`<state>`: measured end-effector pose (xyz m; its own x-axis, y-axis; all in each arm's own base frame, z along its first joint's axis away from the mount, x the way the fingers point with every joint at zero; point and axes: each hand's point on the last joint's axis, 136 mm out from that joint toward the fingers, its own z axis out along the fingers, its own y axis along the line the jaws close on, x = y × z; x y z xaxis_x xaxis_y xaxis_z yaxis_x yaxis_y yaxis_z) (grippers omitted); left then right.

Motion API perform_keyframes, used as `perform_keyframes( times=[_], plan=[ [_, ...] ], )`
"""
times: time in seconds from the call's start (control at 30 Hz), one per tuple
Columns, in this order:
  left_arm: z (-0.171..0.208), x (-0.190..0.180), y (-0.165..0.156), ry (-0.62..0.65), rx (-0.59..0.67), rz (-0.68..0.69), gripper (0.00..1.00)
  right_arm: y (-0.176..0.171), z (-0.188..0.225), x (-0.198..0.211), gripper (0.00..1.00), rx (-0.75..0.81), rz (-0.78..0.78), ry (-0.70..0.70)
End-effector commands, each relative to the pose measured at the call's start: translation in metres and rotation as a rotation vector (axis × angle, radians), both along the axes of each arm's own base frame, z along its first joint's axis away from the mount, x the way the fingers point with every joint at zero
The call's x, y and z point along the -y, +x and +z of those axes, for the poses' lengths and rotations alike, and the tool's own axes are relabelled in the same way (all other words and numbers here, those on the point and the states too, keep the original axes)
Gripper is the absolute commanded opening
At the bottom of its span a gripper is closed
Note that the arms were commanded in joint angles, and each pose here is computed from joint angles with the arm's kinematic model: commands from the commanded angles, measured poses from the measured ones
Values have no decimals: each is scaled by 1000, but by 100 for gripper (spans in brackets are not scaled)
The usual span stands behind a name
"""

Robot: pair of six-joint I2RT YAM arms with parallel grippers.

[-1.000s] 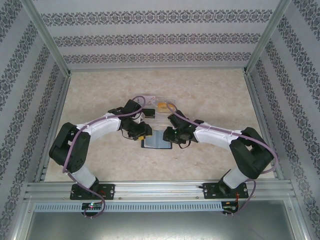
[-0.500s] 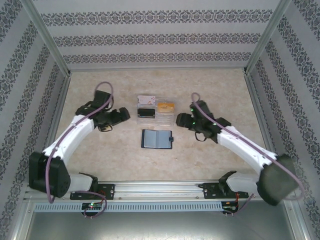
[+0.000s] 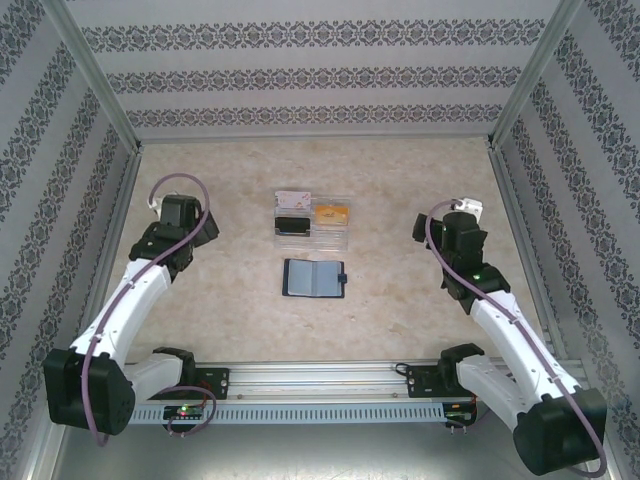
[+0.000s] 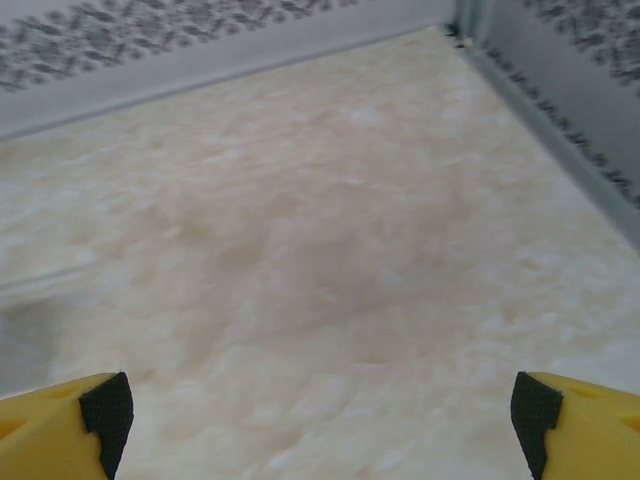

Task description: Take the credit cards out of the card holder

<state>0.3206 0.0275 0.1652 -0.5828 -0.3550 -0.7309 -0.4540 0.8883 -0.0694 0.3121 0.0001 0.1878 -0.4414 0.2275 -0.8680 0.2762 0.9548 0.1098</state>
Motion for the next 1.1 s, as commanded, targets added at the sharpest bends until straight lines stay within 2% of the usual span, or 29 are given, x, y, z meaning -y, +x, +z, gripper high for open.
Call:
perform_keyframes(
  times=[0.0,0.17,0.3,0.63,0.7,0.87,1.07],
  plan=[
    [5,-19,17,166,117,0,99,5,-1,28,98,67,-89,-114],
    [-19,-20,28,256,134,-68,99,15,-33,42,98,71,-138,-184],
    [-41,-15,39,300,126,-142,99,32,-57,32,98,84,-50,-206],
    [-51,2,59,247,331,-285,99,61,-58,9,98,152,143,-184],
    [-49,2,61,197,382,-303,99,64,-57,1,98,173,194,-177],
    [-62,10,64,176,402,-364,99,72,-61,-8,98,208,251,-170],
    [-75,9,68,175,384,-358,99,82,-76,-9,98,183,265,-163]
  ],
)
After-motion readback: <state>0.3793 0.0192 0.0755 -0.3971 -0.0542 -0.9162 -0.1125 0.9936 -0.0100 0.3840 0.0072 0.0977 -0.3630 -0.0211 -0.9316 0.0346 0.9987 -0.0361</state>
